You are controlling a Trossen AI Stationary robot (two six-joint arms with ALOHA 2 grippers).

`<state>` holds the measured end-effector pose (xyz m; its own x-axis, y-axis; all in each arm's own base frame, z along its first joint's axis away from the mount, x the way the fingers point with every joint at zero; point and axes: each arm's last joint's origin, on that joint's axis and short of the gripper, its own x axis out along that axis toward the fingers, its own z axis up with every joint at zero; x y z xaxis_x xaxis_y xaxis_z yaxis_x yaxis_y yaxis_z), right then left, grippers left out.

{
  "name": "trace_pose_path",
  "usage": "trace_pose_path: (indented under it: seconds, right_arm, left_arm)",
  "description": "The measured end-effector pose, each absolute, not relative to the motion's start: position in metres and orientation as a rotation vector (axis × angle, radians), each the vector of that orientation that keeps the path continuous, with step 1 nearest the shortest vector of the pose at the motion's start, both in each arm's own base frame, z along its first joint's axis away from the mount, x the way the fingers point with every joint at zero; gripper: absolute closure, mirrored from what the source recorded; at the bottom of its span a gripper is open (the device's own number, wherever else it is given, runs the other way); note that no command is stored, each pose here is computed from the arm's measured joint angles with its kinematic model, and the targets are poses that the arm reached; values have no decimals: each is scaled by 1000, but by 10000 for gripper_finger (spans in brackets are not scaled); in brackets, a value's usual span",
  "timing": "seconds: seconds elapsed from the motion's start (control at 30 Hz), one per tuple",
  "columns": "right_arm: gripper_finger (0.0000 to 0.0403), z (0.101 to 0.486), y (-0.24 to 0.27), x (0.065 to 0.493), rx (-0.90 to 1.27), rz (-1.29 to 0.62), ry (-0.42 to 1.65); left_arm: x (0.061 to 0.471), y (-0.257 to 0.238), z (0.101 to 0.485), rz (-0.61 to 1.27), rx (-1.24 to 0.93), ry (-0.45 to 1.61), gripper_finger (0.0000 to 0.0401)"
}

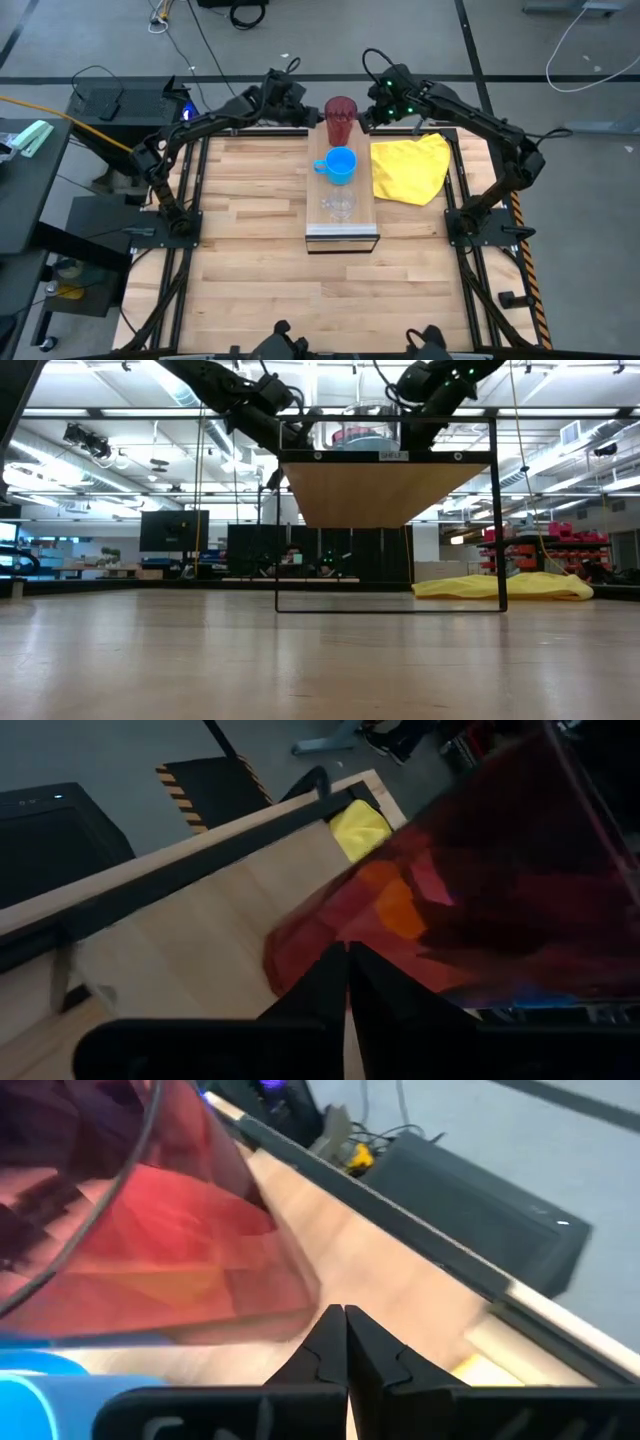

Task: Stack small to large cups/mugs on shelf
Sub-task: Put the red cup on the shelf, then return to Home Position

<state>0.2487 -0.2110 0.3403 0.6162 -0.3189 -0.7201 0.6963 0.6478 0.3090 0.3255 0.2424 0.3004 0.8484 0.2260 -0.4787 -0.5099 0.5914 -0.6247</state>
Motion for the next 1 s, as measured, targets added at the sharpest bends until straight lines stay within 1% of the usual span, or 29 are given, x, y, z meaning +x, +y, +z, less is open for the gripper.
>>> trace_pose_path:
  seconds: [0.17,0.37,0.63,0.87,1.0]
  right_arm:
    - [400,359,-199,228,607,-667,660]
    - [396,387,-166,200,593,-655,636]
    - [395,419,-103,162,609,-631,567]
    - [394,441,-47,119,651,-566,429]
    - [394,445,-27,98,658,-539,382]
  left_arm:
    - [318,246,300,427,-867,401,366]
    - [300,237,309,422,-847,493,374]
    - [276,206,336,445,-741,588,387]
    - [260,174,362,436,-654,602,378]
    - [252,157,367,460,-617,591,377]
